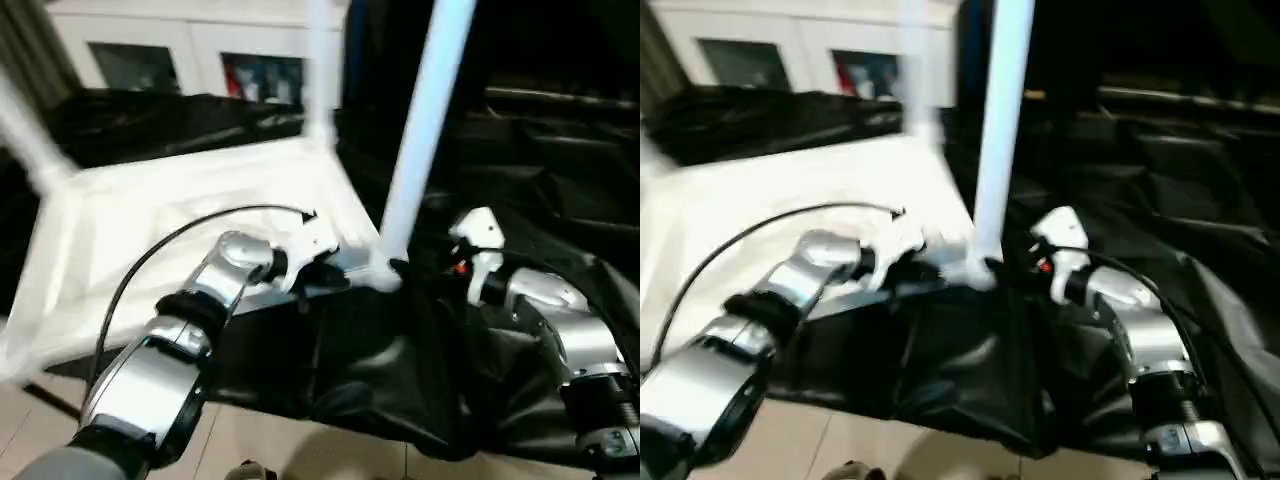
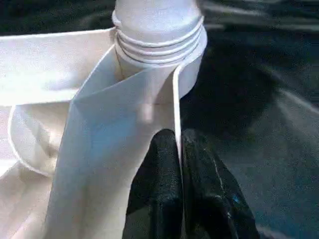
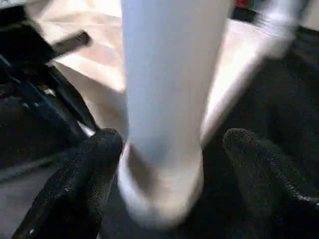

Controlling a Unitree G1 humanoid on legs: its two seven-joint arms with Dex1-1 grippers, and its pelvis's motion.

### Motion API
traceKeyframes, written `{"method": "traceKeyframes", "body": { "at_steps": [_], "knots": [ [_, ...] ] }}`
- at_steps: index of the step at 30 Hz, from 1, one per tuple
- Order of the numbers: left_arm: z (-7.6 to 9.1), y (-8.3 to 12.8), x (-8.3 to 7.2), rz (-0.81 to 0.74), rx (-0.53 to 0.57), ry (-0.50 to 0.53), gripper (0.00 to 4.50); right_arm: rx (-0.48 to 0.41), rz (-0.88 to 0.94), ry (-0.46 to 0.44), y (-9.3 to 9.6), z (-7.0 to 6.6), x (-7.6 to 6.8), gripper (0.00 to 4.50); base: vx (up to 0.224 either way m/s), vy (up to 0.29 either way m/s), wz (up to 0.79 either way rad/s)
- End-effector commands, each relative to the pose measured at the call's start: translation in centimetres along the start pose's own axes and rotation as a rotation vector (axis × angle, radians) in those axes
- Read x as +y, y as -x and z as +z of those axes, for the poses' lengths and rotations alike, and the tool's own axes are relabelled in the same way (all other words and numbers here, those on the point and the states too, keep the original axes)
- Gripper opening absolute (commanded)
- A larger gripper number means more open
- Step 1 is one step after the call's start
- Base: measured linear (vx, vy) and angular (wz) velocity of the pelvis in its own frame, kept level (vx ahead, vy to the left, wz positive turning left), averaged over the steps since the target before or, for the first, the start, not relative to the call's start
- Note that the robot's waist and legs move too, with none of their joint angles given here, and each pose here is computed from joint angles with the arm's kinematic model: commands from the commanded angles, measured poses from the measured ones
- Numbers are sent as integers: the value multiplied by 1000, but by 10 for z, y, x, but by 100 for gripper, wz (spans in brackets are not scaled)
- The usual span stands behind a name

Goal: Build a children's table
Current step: Rotate leg to tighten

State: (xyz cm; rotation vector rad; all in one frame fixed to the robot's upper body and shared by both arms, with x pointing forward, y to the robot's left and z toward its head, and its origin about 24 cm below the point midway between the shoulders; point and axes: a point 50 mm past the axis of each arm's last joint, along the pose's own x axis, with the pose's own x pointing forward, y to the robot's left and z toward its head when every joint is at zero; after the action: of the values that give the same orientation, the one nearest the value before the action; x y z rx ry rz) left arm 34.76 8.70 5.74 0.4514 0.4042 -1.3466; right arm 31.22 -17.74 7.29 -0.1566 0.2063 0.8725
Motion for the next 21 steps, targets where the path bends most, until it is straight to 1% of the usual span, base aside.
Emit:
{"method": "traceKeyframes", "body": {
  "at_steps": [1, 4, 6, 8, 11, 18, 21],
  "knots": [
    [10, -4, -4, -62, -19, -56, 0, 9, 27, 5, 2, 0, 3, 363, 0, 0, 0],
    [11, -3, -6, -80, -33, -64, 0, 65, 125, 51, -1, -4, 13, 363, 0, 0, 0],
    [10, -3, -7, -84, -33, -69, 0, 86, 148, 68, -3, -7, 16, 363, 0, 0, 0],
    [10, -3, -7, -82, -34, -71, 0, 89, 142, 71, -4, -7, 15, 363, 0, 0, 0],
    [11, -1, -8, -86, -38, -71, 0, 117, 151, 106, -3, -8, 15, 363, 0, 0, 0],
    [9, 0, -8, -85, -36, -67, 0, 124, 130, 100, -2, -9, 10, 363, 0, 0, 0],
    [9, 1, -8, -84, -37, -63, 0, 116, 118, 84, -3, -9, 8, 325, 0, 0, 0]
  ]
}}
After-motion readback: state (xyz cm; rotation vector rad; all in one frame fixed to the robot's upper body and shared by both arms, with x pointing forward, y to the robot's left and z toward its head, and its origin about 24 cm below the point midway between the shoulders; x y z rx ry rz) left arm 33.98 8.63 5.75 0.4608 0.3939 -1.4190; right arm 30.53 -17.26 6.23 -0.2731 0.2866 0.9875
